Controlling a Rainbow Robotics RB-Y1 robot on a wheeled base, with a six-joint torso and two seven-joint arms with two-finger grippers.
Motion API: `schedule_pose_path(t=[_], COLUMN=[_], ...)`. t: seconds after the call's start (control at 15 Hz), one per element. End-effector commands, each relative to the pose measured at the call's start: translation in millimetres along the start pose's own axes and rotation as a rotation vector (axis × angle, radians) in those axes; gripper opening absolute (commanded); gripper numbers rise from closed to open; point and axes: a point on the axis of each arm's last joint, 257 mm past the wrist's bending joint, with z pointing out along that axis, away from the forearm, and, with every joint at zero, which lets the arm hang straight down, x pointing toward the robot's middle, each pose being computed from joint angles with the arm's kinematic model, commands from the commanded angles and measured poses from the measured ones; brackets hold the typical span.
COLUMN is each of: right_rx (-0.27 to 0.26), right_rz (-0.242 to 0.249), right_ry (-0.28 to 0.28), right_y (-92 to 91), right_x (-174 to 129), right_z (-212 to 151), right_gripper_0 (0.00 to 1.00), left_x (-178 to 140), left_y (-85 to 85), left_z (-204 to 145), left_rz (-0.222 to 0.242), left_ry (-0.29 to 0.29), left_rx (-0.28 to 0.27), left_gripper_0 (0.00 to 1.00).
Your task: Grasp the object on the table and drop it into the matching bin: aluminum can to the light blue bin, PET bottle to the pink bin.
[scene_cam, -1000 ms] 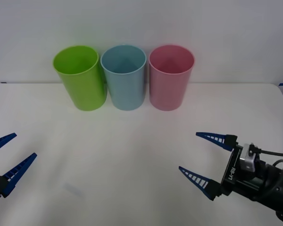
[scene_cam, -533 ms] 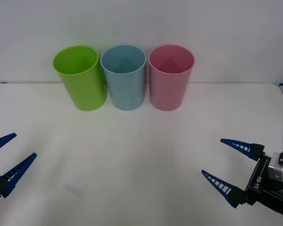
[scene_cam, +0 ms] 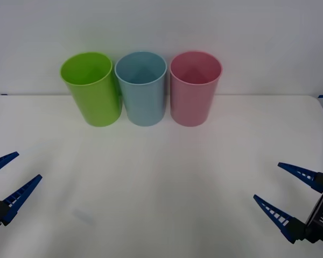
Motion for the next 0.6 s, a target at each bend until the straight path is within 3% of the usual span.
schedule_pose_path(t=[0.07,0.6], right_rx=[0.024,0.033], right_rz=[0.011,0.013], right_ry=[0.003,-0.012], right_y=[-5.0,-3.3], right_x=[0.4,0.0], right_z=[-10.3,-13.4], right_gripper_0=[1.0,1.0], left_x=[0.0,0.0], left_y=[0.0,0.0], left_z=[0.0,0.0], left_rz=[0.0,0.0], left_ry=[0.0,0.0], left_rx=[0.0,0.0], left_gripper_0=[1.0,1.0])
